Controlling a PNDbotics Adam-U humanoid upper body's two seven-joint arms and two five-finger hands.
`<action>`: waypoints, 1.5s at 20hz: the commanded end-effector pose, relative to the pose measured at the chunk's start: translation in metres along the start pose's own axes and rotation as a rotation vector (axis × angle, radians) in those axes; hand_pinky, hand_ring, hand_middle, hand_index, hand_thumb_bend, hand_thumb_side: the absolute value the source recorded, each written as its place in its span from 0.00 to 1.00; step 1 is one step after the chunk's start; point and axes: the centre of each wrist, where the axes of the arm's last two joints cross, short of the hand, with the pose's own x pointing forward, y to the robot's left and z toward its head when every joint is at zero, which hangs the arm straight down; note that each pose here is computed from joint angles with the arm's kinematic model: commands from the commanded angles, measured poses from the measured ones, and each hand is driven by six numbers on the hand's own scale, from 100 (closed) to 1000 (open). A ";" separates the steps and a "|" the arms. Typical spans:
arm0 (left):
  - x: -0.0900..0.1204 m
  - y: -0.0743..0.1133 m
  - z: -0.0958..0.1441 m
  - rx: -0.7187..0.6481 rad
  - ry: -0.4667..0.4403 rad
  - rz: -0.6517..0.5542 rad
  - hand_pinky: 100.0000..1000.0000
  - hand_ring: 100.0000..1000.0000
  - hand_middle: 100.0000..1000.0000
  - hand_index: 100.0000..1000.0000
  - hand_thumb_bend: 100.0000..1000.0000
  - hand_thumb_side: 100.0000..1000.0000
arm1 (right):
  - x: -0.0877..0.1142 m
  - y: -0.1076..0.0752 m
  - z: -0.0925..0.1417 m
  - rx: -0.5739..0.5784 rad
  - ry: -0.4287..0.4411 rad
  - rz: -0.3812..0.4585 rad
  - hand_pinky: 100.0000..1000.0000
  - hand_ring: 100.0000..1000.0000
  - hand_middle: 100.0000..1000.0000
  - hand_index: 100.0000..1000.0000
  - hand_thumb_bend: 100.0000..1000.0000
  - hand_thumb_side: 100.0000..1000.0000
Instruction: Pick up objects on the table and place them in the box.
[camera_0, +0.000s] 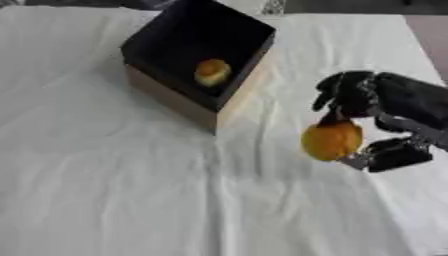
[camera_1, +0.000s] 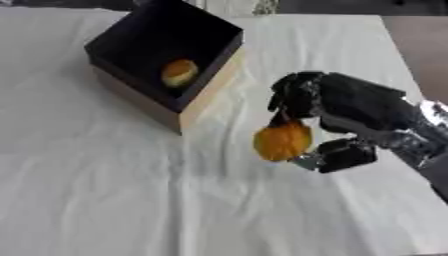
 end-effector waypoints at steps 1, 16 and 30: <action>0.006 0.001 -0.009 -0.013 -0.041 0.000 0.82 0.78 0.74 0.88 0.23 0.51 | 0.000 -0.041 -0.015 -0.046 -0.009 -0.008 0.79 0.65 0.25 0.56 0.00 0.01; 0.012 -0.010 -0.022 -0.033 -0.093 0.056 0.82 0.79 0.74 0.88 0.23 0.50 | -0.104 -0.068 -0.088 -0.201 0.145 -0.128 0.83 0.69 0.29 0.60 0.00 0.00; 0.016 -0.018 -0.030 -0.033 -0.125 0.106 0.82 0.78 0.74 0.88 0.23 0.50 | -0.152 -0.014 -0.087 -0.004 0.178 -0.053 0.87 0.80 0.47 0.76 0.00 0.04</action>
